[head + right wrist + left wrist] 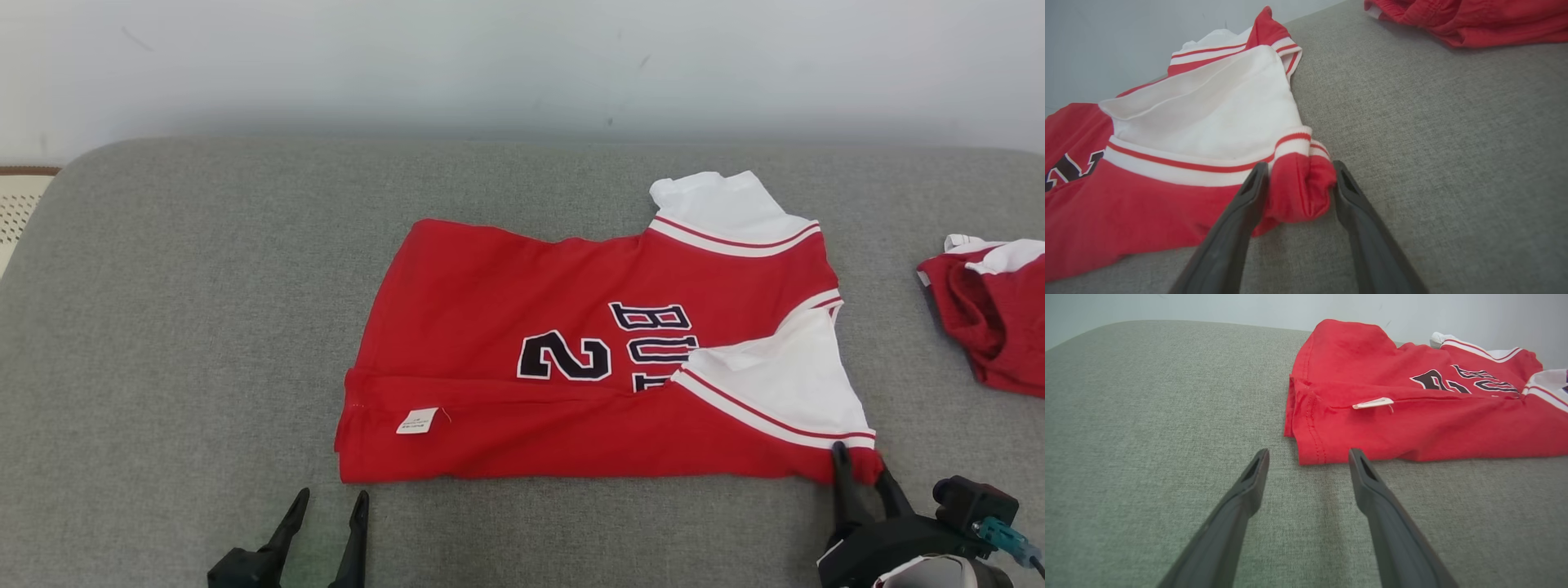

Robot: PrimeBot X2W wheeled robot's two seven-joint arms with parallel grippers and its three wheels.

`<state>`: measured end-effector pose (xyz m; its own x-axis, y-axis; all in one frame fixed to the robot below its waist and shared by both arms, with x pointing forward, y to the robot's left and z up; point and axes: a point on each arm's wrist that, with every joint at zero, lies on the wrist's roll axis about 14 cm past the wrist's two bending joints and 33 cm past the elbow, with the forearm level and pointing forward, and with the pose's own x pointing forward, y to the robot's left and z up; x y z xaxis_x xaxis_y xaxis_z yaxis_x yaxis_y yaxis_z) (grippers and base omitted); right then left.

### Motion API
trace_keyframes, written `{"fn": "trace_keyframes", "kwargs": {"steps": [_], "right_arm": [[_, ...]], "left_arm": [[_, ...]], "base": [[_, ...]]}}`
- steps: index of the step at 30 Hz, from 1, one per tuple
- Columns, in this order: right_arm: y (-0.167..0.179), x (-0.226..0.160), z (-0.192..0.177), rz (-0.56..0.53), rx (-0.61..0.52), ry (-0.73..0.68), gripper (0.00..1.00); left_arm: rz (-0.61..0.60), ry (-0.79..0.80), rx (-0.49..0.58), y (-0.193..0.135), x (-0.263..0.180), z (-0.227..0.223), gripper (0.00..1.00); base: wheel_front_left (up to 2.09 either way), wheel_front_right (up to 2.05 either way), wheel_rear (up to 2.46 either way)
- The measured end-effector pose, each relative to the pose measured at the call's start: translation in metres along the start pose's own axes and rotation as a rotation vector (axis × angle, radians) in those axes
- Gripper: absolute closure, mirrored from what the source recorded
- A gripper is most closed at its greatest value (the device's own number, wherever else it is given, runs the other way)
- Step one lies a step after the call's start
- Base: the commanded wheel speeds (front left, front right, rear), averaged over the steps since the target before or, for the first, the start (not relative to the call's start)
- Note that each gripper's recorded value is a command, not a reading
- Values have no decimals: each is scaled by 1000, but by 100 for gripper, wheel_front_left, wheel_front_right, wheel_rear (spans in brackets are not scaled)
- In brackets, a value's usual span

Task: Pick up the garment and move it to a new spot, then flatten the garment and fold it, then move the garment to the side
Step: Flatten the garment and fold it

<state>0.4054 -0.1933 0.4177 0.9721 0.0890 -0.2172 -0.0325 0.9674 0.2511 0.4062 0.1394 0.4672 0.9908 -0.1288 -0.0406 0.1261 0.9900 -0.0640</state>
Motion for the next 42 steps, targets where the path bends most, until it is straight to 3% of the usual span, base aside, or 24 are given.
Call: {"fn": "trace_keyframes", "kwargs": {"steps": [7, 24, 42], "right_arm": [[-6, 0, 7, -3, -21, -16, 100], [-18, -6, -7, -9, -80, 33, 100], [-21, -5, -7, -17, -77, 33, 100]], "left_arm": [[-7, -17, -4, -1, 5, 5, 0], [-91, -7, -143, -21, 33, 1, 0], [-97, 43, -162, -22, 52, -14, 0]], "base": [[0, 0, 0], [0, 0, 0], [0, 0, 0]]}}
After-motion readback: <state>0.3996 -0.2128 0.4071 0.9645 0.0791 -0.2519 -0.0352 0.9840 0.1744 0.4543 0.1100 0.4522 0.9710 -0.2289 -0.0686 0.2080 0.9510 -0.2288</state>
